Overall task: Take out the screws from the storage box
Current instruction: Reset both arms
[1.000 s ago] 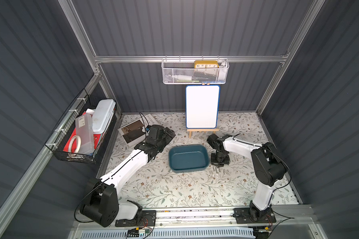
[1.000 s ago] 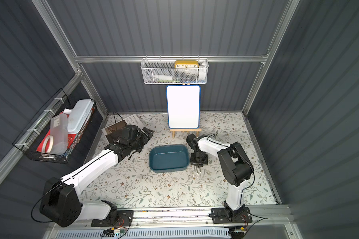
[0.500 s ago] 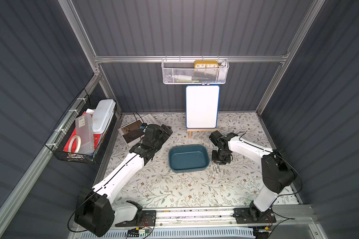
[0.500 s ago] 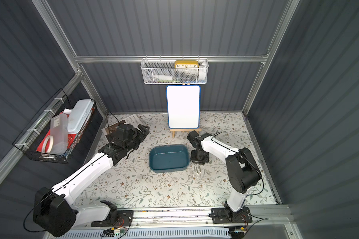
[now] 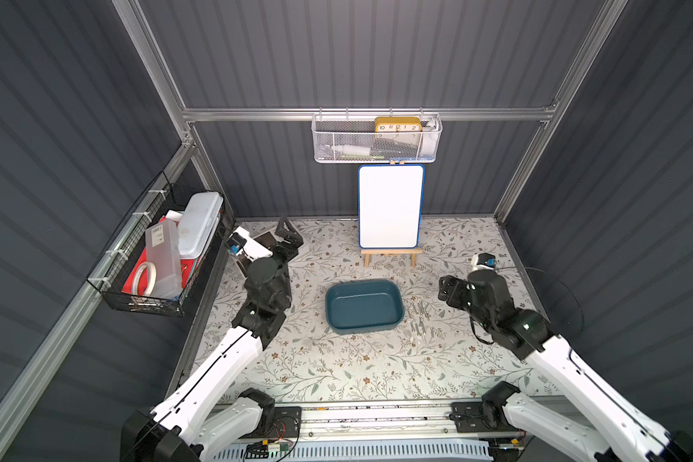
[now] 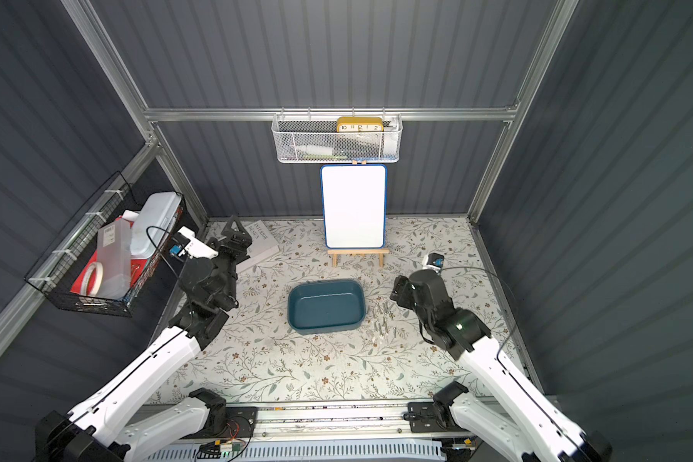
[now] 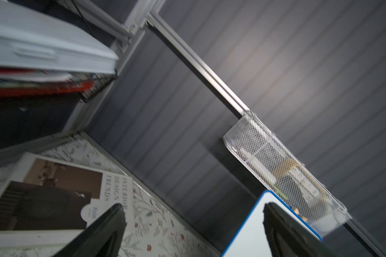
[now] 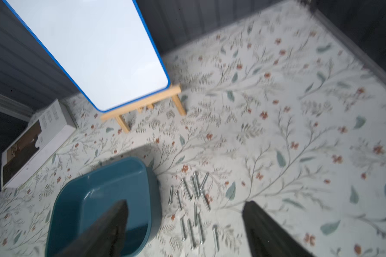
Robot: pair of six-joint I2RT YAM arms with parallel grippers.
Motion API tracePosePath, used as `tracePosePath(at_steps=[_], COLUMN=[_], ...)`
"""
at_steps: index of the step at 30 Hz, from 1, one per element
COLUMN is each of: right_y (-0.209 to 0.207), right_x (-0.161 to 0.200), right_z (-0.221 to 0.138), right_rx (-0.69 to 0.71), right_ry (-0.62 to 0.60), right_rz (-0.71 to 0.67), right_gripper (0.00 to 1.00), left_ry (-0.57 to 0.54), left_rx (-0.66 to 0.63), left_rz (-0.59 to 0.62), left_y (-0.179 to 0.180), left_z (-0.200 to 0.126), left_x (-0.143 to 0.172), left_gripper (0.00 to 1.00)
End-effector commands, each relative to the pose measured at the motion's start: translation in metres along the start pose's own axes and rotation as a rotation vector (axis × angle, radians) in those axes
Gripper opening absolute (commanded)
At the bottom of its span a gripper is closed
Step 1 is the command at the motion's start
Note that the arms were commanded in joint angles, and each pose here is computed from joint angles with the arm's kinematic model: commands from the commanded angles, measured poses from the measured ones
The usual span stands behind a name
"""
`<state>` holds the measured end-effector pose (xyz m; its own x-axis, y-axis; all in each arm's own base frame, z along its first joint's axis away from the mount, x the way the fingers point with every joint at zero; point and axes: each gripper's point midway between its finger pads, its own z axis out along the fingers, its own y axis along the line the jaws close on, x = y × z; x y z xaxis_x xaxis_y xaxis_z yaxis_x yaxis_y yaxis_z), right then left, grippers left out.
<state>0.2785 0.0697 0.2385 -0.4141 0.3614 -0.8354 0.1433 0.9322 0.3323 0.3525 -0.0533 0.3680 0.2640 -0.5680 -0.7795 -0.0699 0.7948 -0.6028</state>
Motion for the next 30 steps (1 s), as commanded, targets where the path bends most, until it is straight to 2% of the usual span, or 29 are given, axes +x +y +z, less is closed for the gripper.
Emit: tracePosePath(at_steps=[1,3,6,7,10,13,17,20,25,28,30], right_y=[-0.017,-0.019,-0.056,-0.065,-0.076,-0.091,-0.125,-0.135,-0.162,-0.165,-0.156], right_x=[-0.034,-0.032,-0.032,-0.028,-0.013,-0.009,0.003,0.011,0.018,0.02,0.018], right_z=[-0.008,-0.01,-0.011,-0.006,0.019,0.039,0.072,0.09,0.102,0.113,0.121], right_rx=[0.025,0.011,0.203,0.243,0.283,0.332,0.398,0.393,0.415,0.408,0.355], right_ry=[-0.317,-0.418,-0.482,-0.466,-0.369,-0.341,-0.263,-0.202,-0.183,-0.157,-0.149], right_rz=[-0.039,-0.163,-0.161,-0.175,-0.226,-0.201,-0.158,-0.216,-0.082,-0.082,-0.096], right_gripper=[0.99,0.99,0.99,0.99,0.99,0.99,0.99,0.99,0.99,0.99,0.99], left_ry=[-0.154,-0.115,-0.152,-0.168,-0.197,-0.223,-0.198,-0.254,-0.333,-0.355,-0.368], left_rx=[-0.109,-0.163,-0.311,-0.318,-0.252,-0.274,-0.294,-0.236,-0.135,-0.092,-0.064], left_rz=[0.155,0.2,0.238,0.25,0.224,0.194,0.257,0.263,0.263,0.298,0.32], left_y=[0.03,0.047,0.088,0.097,0.112,0.135,0.153,0.145,0.144,0.145,0.145], left_z=[0.005,0.025,0.036,0.036,0.041,0.041,0.049,0.046,0.039,0.042,0.04], left_x=[-0.011,0.002,0.015,0.016,0.014,0.014,0.029,0.02,-0.001,-0.009,-0.011], left_gripper=[0.99,0.99,0.99,0.99,0.99,0.99,0.99,0.99,0.99,0.99,0.99])
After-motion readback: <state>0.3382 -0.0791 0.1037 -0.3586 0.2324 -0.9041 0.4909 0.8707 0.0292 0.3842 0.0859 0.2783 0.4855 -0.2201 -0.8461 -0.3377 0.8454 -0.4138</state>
